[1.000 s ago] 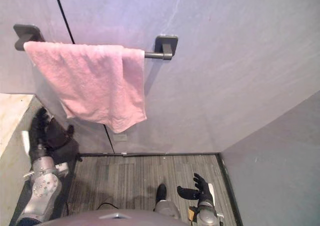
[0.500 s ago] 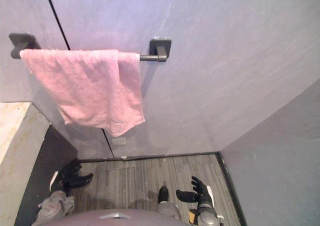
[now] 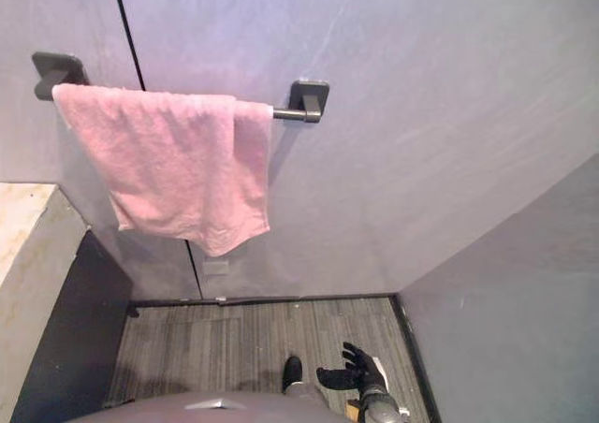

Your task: Organize the bathroom.

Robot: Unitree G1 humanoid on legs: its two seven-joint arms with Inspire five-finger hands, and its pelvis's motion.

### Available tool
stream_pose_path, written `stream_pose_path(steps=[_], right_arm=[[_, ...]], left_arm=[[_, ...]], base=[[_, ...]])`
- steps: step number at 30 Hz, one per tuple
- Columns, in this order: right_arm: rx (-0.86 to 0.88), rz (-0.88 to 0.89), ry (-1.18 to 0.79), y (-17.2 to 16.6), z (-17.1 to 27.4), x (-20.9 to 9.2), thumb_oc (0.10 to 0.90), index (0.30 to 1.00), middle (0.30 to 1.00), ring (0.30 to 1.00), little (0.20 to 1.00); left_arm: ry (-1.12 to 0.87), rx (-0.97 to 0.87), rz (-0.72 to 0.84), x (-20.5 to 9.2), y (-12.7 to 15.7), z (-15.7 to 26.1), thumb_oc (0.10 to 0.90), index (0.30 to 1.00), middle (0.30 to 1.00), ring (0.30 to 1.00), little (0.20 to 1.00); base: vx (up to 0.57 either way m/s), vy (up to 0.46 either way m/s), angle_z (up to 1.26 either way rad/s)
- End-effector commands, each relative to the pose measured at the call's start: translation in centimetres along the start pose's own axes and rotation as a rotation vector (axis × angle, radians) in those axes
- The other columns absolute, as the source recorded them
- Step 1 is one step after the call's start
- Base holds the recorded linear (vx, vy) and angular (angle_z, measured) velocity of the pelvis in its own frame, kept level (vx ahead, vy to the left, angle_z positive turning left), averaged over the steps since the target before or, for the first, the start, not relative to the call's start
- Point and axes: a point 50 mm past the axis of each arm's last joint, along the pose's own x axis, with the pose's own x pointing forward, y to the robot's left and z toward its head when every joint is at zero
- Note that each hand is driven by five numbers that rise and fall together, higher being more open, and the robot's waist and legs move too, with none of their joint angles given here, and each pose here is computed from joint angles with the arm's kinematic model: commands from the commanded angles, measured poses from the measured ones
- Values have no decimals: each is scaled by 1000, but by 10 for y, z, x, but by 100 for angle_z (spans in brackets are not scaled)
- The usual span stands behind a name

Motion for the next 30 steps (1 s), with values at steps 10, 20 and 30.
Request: stream_pose_path(steps=[10,20,30], right_arm=[[23,31,-95,-10,44,16,800,900,900,900,900],[73,-26,26,-21,29,16,800,900,900,900,900],[102,-112,104,-43,25,16,800,900,900,900,900]], left_arm=[[-15,128,-113,0,-40,11,800,900,900,900,900],[-90,186,-129,0,-42,21,800,900,900,900,900],[-198,306,-168,-2,-47,46,800,900,900,900,900]], base=[[-281,-123,49],[-289,31,49],[-276,224,79]])
